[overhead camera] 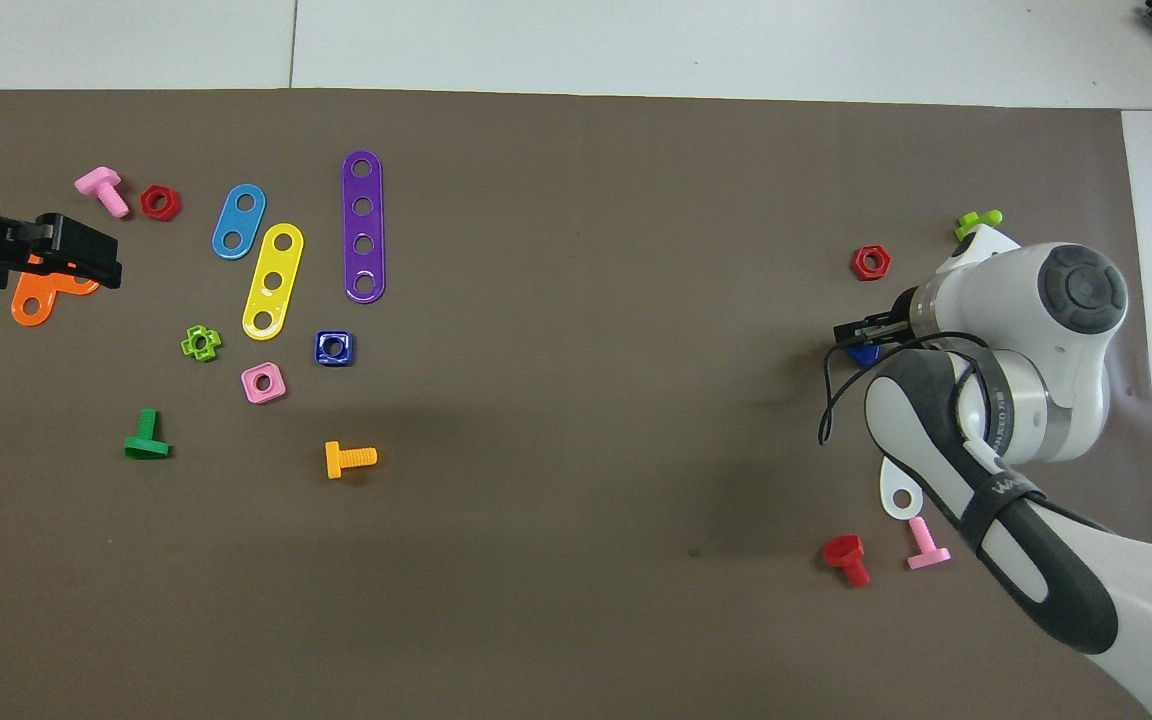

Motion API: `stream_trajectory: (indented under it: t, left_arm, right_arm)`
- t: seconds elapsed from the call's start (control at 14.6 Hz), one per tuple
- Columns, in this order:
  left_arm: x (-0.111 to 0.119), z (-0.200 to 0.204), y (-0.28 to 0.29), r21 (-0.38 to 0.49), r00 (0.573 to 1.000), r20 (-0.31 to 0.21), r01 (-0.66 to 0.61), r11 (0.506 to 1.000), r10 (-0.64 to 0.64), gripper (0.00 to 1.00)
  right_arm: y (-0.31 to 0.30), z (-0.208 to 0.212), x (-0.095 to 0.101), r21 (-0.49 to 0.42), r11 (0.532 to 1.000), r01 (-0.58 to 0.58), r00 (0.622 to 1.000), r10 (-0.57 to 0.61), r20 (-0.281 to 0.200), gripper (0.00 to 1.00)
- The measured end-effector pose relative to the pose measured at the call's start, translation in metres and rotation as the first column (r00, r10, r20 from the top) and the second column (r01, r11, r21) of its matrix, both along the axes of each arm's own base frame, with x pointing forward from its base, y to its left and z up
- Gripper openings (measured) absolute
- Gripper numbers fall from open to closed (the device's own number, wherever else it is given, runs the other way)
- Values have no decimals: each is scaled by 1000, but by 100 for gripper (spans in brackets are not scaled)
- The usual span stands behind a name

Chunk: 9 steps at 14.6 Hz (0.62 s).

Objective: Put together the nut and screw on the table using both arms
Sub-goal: 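Reach the right gripper to the blue screw and grasp it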

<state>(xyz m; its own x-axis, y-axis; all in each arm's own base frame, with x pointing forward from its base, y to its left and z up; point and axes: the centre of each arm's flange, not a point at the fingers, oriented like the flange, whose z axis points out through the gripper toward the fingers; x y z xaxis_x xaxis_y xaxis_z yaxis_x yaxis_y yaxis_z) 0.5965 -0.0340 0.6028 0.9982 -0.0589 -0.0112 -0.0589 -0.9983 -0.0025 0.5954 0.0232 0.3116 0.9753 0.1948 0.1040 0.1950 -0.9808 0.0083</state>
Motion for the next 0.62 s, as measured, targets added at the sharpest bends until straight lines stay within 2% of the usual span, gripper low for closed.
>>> stream_trajectory:
  t: [0.07, 0.14, 0.21, 0.62]
  left_arm:
    - [0, 0, 0, 0, 1000, 0, 0, 1000, 0, 100]
    - [0, 0, 0, 0, 1000, 0, 0, 1000, 0, 100]
    - [0, 0, 0, 0, 1000, 0, 0, 1000, 0, 100]
    - [-1, 0, -2, 0, 1000, -1, 3, 1000, -3, 100]
  right_arm:
    - [-1, -2, -1, -1, 1000, -6, 1000, 6, -4, 66]
    - [-1, -3, -2, -2, 1000, -12, 1000, 12, -7, 66]
    - [-1, -4, -3, -2, 1000, -13, 1000, 13, -9, 57]
    - [-1, -9, -9, -2, 1000, -15, 1000, 15, -23, 54]
